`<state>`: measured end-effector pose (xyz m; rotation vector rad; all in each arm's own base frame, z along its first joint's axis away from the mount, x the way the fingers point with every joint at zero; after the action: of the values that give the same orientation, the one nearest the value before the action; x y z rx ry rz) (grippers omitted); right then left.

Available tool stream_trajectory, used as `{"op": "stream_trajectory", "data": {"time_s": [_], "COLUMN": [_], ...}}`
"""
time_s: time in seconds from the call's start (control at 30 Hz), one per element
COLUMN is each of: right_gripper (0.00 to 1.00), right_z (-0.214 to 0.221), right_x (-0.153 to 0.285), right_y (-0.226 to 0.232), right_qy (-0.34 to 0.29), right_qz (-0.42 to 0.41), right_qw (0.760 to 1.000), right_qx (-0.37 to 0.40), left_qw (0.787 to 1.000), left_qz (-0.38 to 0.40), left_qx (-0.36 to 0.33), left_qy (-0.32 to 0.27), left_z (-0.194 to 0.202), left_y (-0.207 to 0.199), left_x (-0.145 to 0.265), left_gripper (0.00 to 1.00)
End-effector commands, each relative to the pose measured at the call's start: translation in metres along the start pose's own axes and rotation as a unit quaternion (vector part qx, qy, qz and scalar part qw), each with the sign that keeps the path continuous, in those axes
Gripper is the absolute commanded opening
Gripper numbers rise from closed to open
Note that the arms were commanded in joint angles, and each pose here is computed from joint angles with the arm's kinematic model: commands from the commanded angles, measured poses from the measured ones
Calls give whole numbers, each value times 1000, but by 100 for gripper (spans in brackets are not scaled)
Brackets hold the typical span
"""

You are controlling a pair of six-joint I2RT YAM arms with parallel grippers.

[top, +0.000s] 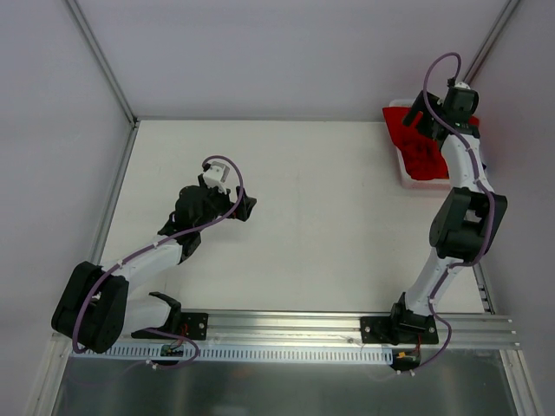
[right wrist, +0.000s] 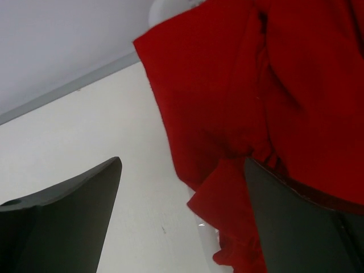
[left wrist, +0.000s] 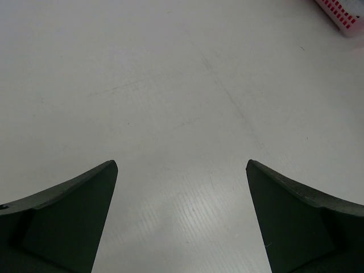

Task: Fold and stack the t-shirts
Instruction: Grab crumpled tshirt from bin with the right arm

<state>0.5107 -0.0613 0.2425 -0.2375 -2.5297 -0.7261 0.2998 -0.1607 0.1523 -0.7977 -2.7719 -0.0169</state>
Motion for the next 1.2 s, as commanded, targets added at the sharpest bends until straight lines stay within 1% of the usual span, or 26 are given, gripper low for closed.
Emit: {"op": "stream_trajectory", "data": {"time_s": [0.0,0.23,0.4,0.67,0.87,0.9,0.93,1.17], "right_gripper": [94,94,94,92,82,80,76,71], "right_z": [-11,-22,-26,-19,-7,-5,-2,13], "right_x": [-2,-6,-5,-13,-27,-29,-33,-55], "right_y": [-3,-23,-38,-55,-62,-64,-66,-71], "right_qy": [6,-7,-11,0,8,11,14,26], "right_qz": [4,65,113,148,147,146,146,134], "right_qw": [1000,994,984,974,974,974,974,978], "right_qx": [22,85,135,172,174,173,171,158], "left_qw": [999,1000,1000,1000,1000,1000,1000,1000], "left_qz": [11,13,17,16,16,15,16,16], "left_qx": [-8,-7,-6,-5,-4,-4,-4,-4], "left_qy": [-29,-27,-26,-24,-23,-24,-22,-23], "left_z": [-14,-13,-13,-12,-12,-12,-11,-13], "left_y": [-5,-5,-6,-6,-6,-5,-6,-5], "left_x": [2,1,0,0,0,-1,-1,-1], "left_gripper": [99,99,99,99,99,99,99,99]}}
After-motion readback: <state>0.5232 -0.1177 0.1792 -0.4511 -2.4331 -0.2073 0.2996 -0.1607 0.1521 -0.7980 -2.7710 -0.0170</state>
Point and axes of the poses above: each gripper's point midway between its finger pads, its own x axis back along the fingers, its own y axis along the line the jaws close on, z = x × y, the point moved 4 cm from there along x, back along the fingers, and after that the axes turned 10 degrees about -x, right-handed, at the moved point
